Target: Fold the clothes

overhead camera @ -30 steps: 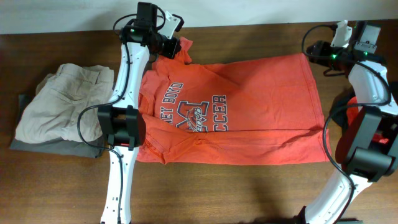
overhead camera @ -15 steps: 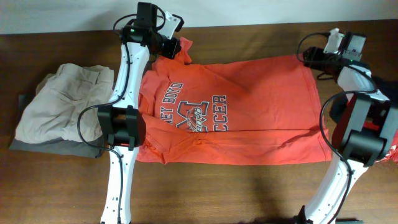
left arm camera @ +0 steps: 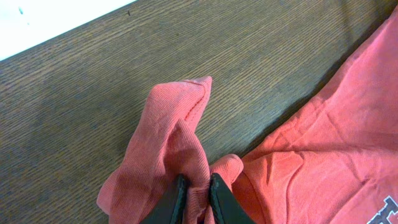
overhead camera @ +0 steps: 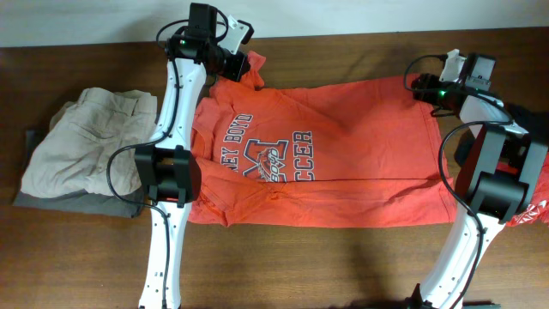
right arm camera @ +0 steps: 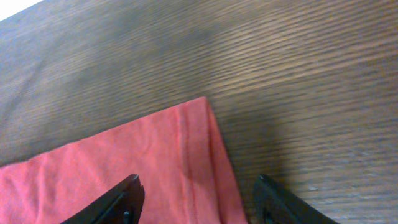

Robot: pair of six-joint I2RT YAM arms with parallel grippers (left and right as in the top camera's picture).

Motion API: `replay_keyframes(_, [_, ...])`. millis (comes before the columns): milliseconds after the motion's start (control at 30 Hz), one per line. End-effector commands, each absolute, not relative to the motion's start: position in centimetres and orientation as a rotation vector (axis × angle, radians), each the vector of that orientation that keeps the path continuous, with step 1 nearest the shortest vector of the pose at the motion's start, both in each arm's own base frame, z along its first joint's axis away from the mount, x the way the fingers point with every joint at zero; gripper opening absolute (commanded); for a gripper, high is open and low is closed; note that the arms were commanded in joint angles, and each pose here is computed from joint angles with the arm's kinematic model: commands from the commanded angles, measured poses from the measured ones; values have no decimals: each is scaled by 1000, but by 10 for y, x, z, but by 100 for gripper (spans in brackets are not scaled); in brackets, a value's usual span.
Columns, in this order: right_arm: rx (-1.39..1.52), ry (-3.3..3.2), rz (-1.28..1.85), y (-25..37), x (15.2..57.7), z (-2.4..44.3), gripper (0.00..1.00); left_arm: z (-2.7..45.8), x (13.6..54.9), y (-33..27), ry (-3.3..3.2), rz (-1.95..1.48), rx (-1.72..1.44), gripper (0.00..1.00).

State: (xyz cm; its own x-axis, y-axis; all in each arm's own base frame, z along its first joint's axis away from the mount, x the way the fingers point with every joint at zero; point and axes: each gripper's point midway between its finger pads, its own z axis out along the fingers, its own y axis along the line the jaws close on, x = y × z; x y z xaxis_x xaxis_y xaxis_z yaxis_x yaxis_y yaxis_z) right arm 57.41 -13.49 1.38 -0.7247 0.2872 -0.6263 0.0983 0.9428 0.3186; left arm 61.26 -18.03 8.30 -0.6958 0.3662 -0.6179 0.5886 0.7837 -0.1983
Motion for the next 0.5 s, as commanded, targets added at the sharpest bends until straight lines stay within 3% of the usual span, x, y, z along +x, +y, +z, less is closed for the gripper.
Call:
replay_keyframes(0, [274,2416,472,-118,567,-8,57,114,615,-183,2338,-512,733,14])
replay_keyframes(167, [245,2410,528,-109,565,-5,50,114,614,-185,2337,-514,737,14])
replay_keyframes(467, [238,2401,568,-109,568,15,26,112,612,-185,2346,-516,737,14])
